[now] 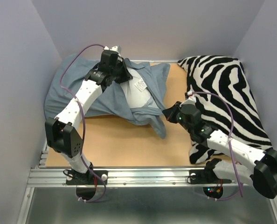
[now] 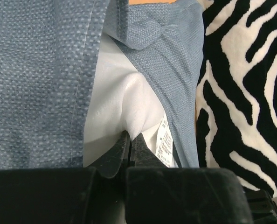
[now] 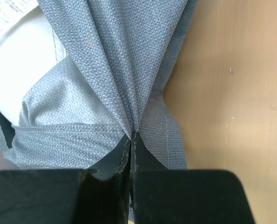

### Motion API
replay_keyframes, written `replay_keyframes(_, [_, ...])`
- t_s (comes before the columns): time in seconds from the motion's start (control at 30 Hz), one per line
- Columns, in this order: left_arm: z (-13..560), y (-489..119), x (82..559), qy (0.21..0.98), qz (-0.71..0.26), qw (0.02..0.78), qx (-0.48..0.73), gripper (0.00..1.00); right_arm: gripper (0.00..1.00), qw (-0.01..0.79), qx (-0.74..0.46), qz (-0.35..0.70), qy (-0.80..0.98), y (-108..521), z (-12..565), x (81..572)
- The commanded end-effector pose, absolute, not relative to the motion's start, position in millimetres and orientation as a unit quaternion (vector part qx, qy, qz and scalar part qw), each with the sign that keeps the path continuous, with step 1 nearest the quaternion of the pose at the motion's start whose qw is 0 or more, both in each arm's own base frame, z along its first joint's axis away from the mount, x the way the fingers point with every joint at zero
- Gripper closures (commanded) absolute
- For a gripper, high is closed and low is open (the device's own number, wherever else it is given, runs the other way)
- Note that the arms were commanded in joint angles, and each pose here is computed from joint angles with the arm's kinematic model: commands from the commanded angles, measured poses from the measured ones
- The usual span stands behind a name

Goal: Remove the pillowcase from the pillow

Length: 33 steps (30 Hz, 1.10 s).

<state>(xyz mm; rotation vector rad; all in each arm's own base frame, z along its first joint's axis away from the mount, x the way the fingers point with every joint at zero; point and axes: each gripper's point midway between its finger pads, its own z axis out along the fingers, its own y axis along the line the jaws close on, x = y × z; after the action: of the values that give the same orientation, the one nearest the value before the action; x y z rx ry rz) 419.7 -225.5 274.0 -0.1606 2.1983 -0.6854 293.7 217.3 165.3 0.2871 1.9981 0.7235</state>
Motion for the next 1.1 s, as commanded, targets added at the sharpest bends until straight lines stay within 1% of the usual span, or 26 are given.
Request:
replay_keyframes(0.0, [399, -133, 473, 0.754, -0.232, 0.600, -0.134, 1.00, 1.00, 0.405, 0.106, 0.170, 0.892, 165, 89, 257])
replay_keyframes(0.07, [404, -114, 477, 0.748, -0.249, 0.599, -0.143, 1.00, 0.99, 0.408, 0.105, 0.176, 0.890, 163, 93, 255])
replay_keyframes(0.13, [406, -108, 480, 0.748, -0.237, 0.602, -0.143, 1.00, 0.99, 0.412, 0.107, 0.181, 0.887, 163, 98, 255])
replay_keyframes(0.23, [397, -96, 488, 0.756, -0.217, 0.598, -0.153, 1.00, 0.99, 0.415, 0.107, 0.181, 0.885, 161, 104, 253])
replay_keyframes(0.33, [387, -82, 495, 0.758, -0.222, 0.589, -0.168, 1.00, 1.00, 0.418, 0.109, 0.176, 0.884, 157, 107, 251])
replay_keyframes(0.53, [387, -48, 510, 0.753, -0.233, 0.584, -0.196, 1.00, 0.99, 0.406, 0.115, 0.166, 0.891, 150, 95, 243])
replay_keyframes(0.57, [388, -32, 518, 0.751, -0.233, 0.583, -0.204, 1.00, 0.99, 0.404, 0.116, 0.167, 0.892, 150, 94, 243])
replay_keyframes(0.67, [384, -33, 523, 0.760, -0.240, 0.572, -0.195, 1.00, 0.99, 0.402, 0.121, 0.166, 0.892, 150, 93, 243])
replay_keyframes(0.73, [390, -55, 512, 0.763, -0.254, 0.572, -0.165, 1.00, 0.99, 0.401, 0.121, 0.164, 0.893, 154, 94, 249])
replay_keyframes(0.77, [373, -56, 507, 0.773, -0.247, 0.560, -0.167, 1.00, 0.99, 0.399, 0.118, 0.165, 0.894, 157, 95, 252])
replay_keyframes(0.83, [365, -99, 489, 0.780, -0.268, 0.551, -0.128, 1.00, 1.00, 0.390, 0.111, 0.161, 0.900, 165, 90, 261])
replay_keyframes(0.9, [340, -113, 460, 0.792, -0.265, 0.537, -0.118, 1.00, 0.99, 0.399, 0.098, 0.167, 0.896, 178, 101, 277])
replay_keyframes(0.93, [337, -132, 447, 0.790, -0.278, 0.537, -0.100, 1.00, 0.99, 0.383, 0.090, 0.147, 0.908, 181, 87, 282])
replay_keyframes(0.97, [318, -135, 424, 0.798, -0.280, 0.524, -0.102, 1.00, 0.99, 0.392, 0.082, 0.150, 0.904, 188, 99, 296])
replay_keyframes(1.0, [314, -143, 412, 0.794, -0.287, 0.527, -0.096, 1.00, 0.96, 0.390, 0.078, 0.148, 0.906, 191, 98, 301])
replay_keyframes(1.03, [322, -156, 389, 0.786, -0.304, 0.532, -0.080, 1.00, 0.91, 0.376, 0.073, 0.137, 0.913, 192, 85, 308])
replay_keyframes(1.07, [292, -163, 374, 0.802, -0.303, 0.509, -0.078, 1.00, 0.88, 0.374, 0.072, 0.142, 0.913, 195, 85, 314])
